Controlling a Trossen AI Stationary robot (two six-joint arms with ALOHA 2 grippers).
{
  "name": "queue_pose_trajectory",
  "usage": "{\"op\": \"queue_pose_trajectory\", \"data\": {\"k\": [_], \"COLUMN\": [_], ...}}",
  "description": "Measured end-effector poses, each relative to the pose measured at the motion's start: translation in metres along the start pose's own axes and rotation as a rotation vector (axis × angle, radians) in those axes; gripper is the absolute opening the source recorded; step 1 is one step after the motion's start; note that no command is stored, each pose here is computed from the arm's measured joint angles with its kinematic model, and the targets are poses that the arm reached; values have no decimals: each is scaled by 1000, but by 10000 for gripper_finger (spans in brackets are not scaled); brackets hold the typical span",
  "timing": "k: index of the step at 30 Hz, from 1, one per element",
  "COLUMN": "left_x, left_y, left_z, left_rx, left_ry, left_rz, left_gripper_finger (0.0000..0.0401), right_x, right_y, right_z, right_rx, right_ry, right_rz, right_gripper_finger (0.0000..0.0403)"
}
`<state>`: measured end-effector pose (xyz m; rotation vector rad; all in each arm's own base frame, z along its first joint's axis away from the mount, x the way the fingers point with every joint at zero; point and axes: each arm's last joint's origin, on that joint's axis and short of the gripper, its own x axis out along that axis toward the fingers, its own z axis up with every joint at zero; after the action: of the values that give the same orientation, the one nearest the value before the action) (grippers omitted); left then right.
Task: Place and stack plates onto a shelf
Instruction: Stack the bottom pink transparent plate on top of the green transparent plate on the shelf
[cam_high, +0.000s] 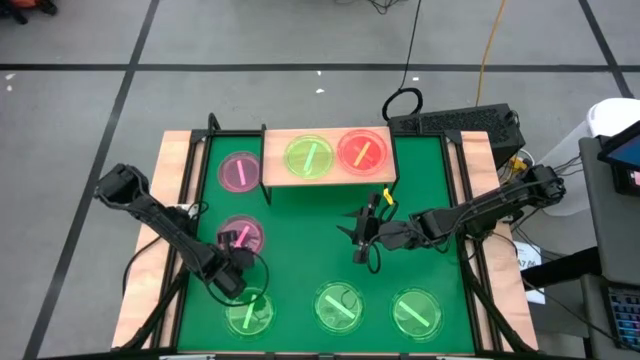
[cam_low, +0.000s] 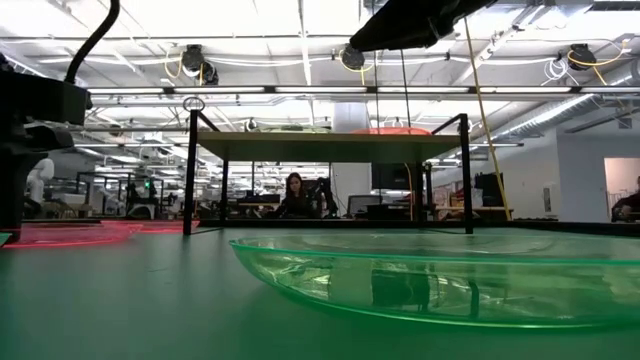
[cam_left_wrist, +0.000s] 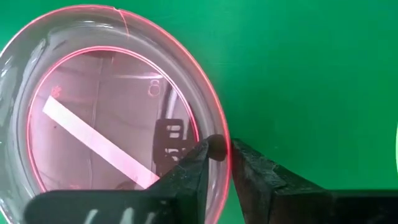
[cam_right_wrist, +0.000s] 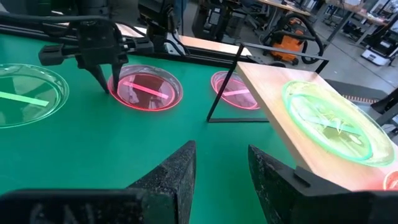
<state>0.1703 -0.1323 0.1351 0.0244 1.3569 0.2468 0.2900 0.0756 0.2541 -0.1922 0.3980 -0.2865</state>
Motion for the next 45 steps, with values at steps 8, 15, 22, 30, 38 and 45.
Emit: {"op": "queue_pose_trajectory", "data": {"k": [8, 15, 22, 30, 38, 45], "left_x": [-20, -71, -135, -150, -131, -116], "left_y": [-5, -11, -8, 42, 127, 175], "left_z": [12, 36, 77, 140, 188, 196], "left_rx": [20, 84, 267, 494, 544, 512], "left_ry": [7, -57, -344, -407, -365, -333], "left_rz": [19, 87, 241, 467, 442, 319], "left_gripper_finger": [5, 3, 2, 1, 1, 12], "right_x": [-13, -50, -89, -107, -110, -110], "right_y": [7, 11, 7, 1, -2, -2], "right_z": [6, 21, 37, 43, 45, 45], "right_rx": [22, 39, 85, 98, 111, 128], "right_ry": [-36, -125, -235, -288, -306, -304], "right_rz": [40, 126, 210, 244, 241, 244], "right_gripper_finger": [128, 128, 128, 128, 128, 128]}}
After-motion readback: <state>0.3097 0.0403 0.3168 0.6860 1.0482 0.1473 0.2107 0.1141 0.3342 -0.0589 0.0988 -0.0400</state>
